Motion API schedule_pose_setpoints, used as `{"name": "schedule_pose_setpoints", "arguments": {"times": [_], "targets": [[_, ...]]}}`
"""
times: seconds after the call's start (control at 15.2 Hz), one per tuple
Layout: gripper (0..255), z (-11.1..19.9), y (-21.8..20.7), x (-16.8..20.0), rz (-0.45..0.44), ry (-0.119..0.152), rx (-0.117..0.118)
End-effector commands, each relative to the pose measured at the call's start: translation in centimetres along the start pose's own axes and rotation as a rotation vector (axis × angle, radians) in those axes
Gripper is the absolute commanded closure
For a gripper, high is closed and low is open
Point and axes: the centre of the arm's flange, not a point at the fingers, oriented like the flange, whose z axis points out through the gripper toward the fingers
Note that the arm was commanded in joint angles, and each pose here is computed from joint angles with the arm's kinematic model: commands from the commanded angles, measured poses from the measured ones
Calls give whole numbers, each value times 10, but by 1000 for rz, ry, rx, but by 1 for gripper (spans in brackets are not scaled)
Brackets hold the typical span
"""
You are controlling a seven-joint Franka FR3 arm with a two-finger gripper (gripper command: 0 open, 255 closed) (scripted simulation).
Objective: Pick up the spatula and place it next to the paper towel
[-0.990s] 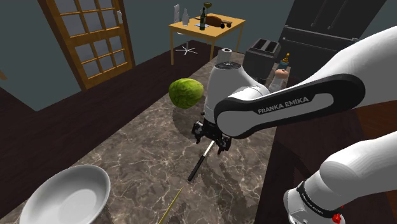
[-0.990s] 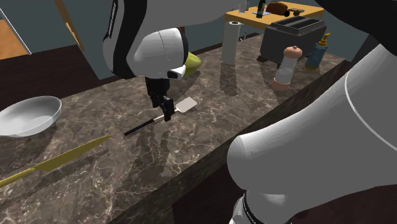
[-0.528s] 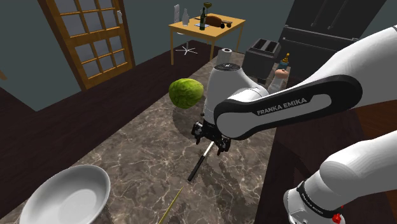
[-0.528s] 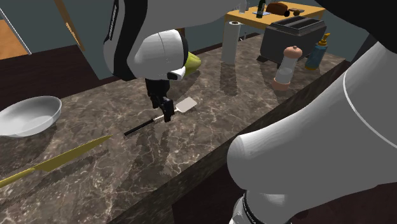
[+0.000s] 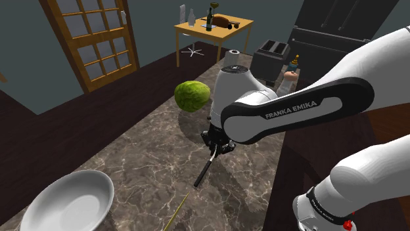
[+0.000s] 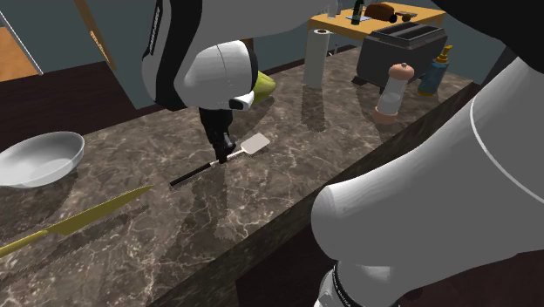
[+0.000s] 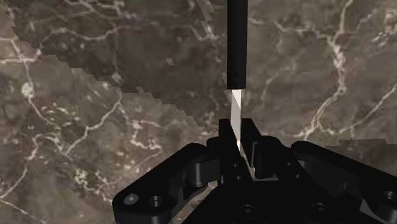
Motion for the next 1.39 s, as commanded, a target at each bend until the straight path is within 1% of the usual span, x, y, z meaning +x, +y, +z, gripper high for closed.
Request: {"name": "schedule_pose_setpoints", "arguments": {"times": [0.0,0.07,1.32], "targets": [[255,0,0,0,0,0,0],[255,0,0,0,0,0,0],[255,-100,0,-7,0,0,0]]}}
